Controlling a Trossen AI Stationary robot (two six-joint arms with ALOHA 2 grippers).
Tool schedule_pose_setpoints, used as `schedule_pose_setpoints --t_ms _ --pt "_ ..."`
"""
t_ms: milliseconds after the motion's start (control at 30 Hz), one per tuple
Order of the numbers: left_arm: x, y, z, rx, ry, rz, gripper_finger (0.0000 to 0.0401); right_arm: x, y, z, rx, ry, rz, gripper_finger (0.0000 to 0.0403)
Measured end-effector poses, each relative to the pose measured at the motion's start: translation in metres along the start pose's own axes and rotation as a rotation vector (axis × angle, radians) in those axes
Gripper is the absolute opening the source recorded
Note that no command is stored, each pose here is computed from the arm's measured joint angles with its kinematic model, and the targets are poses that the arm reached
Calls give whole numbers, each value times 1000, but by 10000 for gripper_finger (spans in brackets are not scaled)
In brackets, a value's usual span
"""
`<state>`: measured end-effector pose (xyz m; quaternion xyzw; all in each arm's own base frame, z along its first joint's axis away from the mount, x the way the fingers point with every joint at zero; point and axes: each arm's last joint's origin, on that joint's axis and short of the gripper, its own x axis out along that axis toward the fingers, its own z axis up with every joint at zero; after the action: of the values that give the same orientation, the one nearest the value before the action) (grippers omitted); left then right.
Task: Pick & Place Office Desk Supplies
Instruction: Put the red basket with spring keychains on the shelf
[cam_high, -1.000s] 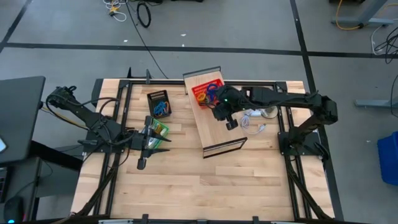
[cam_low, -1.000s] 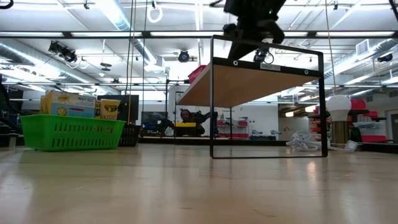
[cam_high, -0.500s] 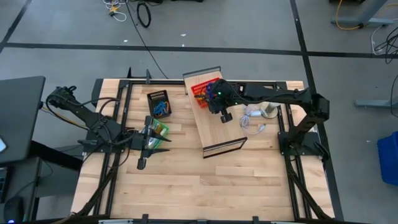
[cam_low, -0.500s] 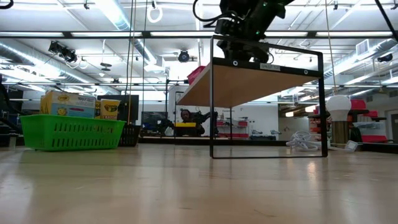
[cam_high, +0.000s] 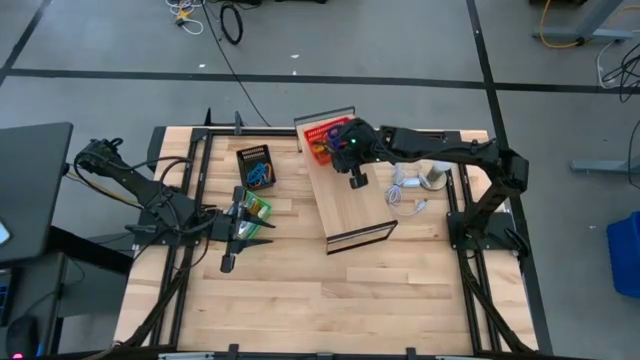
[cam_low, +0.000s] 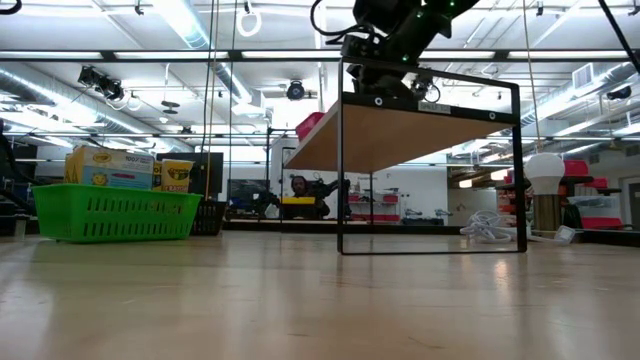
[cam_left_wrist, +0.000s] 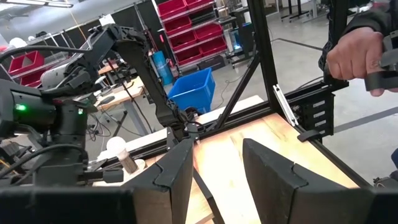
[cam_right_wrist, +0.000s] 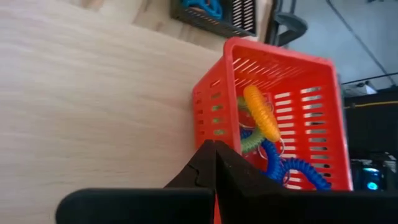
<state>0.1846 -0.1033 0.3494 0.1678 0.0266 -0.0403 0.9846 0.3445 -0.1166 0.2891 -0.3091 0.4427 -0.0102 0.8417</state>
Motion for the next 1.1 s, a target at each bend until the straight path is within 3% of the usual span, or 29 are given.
schedule_pose_setpoints --t_ms 267,633,1100 --pt "0 0 0 0 1 0 146 5 -11 -4 11 -22 -55 0" --pt "0 0 -1 -15 9 -3 146 10 3 2 -31 -12 21 0" --pt "0 0 -1 -15 14 -2 146 20 -10 -3 -20 -24 -51 0"
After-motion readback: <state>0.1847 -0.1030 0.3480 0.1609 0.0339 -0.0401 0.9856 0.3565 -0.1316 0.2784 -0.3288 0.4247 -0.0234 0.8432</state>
